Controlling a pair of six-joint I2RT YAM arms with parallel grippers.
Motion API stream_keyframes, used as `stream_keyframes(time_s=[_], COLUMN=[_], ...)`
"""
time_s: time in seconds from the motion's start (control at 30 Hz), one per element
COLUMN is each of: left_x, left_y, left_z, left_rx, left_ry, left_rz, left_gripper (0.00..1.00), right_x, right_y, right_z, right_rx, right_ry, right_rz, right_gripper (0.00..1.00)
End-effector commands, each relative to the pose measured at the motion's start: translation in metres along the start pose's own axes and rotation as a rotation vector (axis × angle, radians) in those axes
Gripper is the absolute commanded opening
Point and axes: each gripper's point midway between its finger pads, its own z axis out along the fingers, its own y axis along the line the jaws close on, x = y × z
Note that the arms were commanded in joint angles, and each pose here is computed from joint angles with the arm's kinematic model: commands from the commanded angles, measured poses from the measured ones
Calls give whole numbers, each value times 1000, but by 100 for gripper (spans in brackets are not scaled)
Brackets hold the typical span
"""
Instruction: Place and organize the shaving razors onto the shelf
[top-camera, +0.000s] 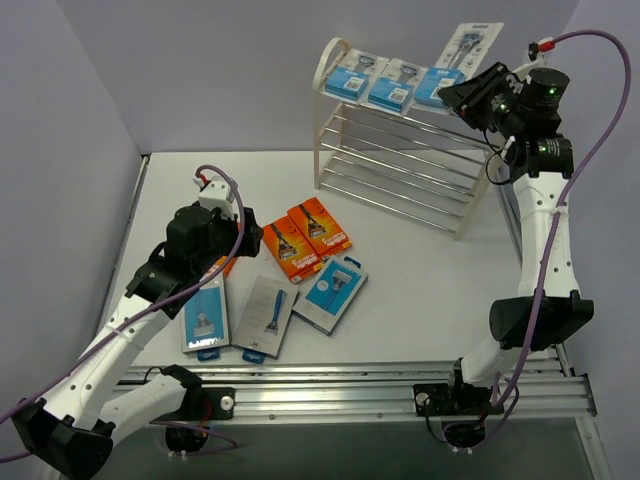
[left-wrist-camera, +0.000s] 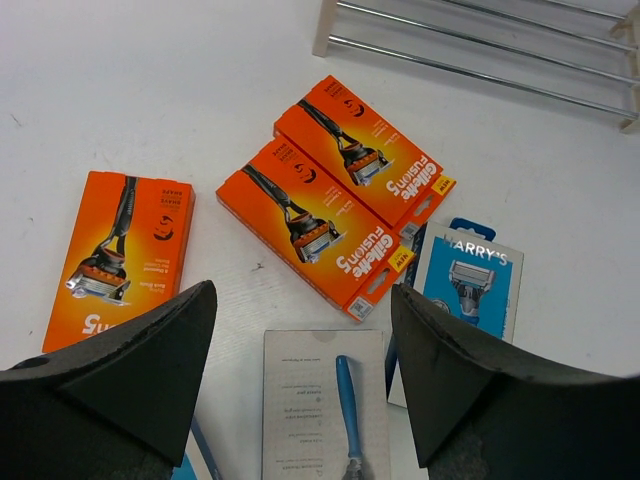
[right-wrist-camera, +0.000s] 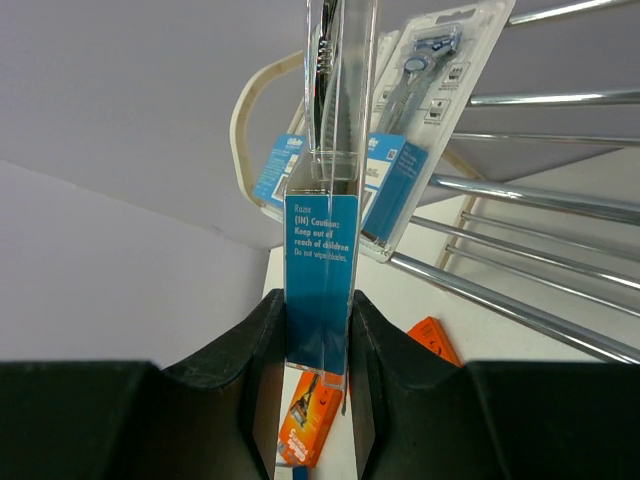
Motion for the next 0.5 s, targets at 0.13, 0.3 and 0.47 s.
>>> stream_keyframes(time_s=[0.13,0.3,0.47], left_x=[-16,-12,-10], left_y=[-7,-10,-9], left_z=[-7,-7,-6], left_rx=[2,6,-4], left_ry=[-67,-55,-50], left_rz=[25,31,37], left_gripper=[79,79,79], right_x=[1,4,4], right_y=[2,-9,-19], right_z=[3,10,15], right_rx=[-40,-29,-8], right_ry=[25,45,44], right_rz=[20,41,47], right_gripper=[0,0,0])
